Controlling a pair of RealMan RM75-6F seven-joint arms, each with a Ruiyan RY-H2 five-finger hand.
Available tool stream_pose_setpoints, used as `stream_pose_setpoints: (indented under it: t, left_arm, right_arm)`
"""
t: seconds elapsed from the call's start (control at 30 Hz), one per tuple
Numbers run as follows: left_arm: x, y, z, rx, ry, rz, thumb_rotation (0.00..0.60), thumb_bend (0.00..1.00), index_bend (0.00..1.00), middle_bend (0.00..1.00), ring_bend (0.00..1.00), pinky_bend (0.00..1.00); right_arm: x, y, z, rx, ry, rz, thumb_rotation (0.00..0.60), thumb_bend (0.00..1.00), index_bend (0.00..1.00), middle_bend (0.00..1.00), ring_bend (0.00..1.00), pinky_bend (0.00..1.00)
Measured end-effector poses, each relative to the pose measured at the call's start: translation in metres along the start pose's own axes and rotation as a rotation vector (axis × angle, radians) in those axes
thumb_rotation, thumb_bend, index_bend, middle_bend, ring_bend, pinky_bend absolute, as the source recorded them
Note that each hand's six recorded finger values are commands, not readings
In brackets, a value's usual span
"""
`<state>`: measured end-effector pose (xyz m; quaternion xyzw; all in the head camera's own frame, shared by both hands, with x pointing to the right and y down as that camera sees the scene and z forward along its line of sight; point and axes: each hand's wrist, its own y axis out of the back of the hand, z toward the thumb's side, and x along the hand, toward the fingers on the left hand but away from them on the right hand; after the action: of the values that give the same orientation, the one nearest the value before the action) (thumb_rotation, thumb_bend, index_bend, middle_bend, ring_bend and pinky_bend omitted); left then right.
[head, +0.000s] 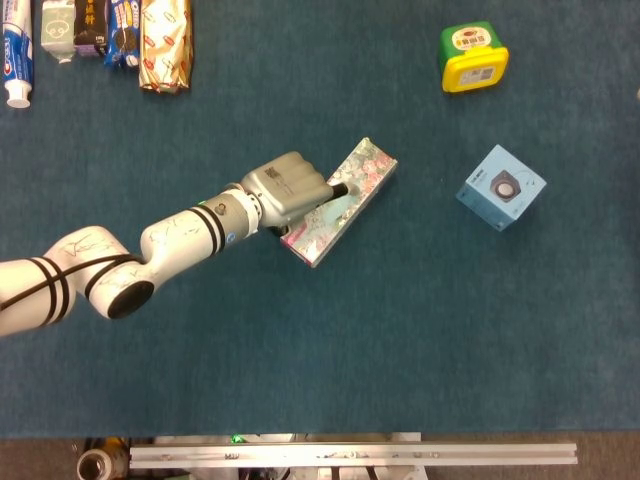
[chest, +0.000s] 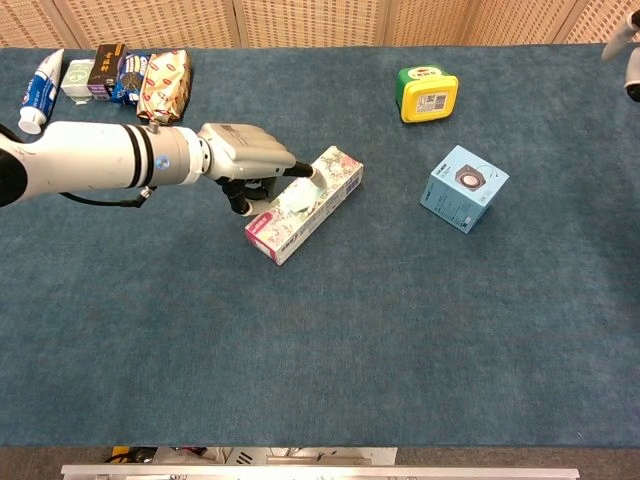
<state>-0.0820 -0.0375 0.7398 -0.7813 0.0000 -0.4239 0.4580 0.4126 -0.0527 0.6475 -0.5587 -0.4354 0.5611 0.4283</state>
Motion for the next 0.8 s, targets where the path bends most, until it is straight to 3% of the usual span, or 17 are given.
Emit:
stream_pose_setpoints:
  t: [0.8]
  left_arm:
    - [0.0,0.0016,-0.0054,-0.006,0.035,-0.009,0.6,0.8,0.09,0.98,1.0,0.94]
  right_arm:
    - [0.0046,0.0027,-0.0045,-0.016,-0.005,-0.002,0.6,0.7,0.42,0.92,1.0,1.0]
